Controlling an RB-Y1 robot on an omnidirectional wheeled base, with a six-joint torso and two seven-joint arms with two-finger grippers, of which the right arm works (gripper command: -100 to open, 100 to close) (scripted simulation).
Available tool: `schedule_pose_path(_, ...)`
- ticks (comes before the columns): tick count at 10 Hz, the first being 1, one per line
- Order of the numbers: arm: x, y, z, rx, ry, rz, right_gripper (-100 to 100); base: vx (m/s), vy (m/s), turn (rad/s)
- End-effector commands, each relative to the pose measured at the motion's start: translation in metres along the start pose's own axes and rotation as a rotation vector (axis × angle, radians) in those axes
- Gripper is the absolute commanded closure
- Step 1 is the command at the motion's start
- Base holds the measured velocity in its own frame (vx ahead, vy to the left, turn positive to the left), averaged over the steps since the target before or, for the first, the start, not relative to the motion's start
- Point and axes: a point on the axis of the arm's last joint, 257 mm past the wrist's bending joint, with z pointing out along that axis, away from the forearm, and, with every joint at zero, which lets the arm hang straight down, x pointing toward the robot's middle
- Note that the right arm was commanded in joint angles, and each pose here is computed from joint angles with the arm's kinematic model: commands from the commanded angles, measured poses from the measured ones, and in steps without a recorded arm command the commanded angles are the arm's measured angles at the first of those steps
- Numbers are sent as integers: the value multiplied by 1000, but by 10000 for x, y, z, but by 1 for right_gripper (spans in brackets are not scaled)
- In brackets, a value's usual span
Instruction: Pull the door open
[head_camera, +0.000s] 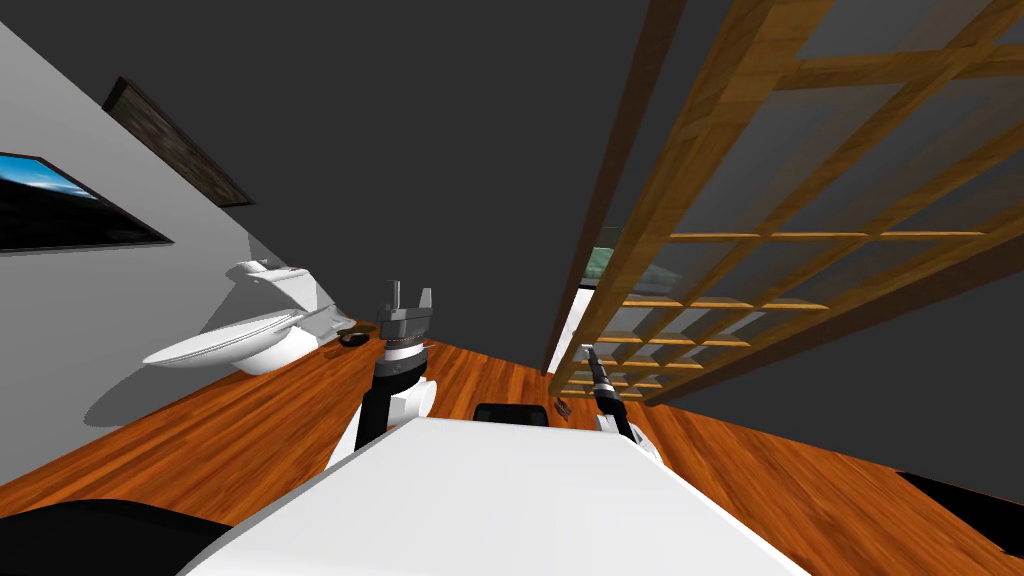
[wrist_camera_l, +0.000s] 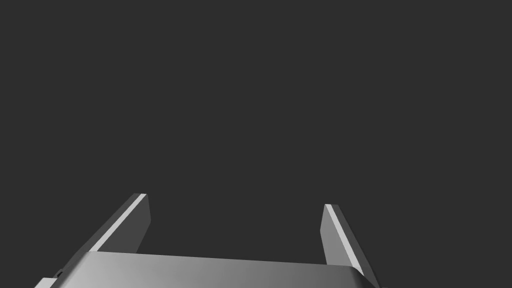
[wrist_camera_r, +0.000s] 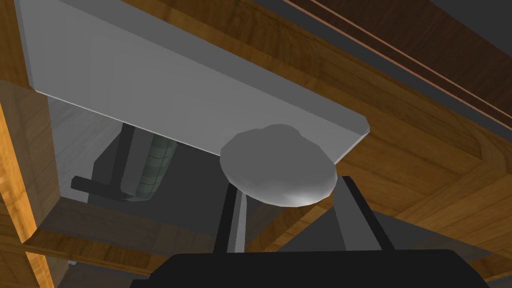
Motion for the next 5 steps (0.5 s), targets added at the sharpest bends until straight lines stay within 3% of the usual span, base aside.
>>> schedule_pose_path(1, 225, 68, -41, -10, 25, 71, 100, -34, -17, 100)
schedule_pose_path(2, 243, -6, -86, 9, 30, 70, 100, -29, -24, 64)
schedule_pose_path(3, 225, 68, -41, -10, 25, 71, 100, -6, -15, -9)
schedule_pose_path(5, 225, 68, -41, -10, 25, 71, 100, -11, 11, -5)
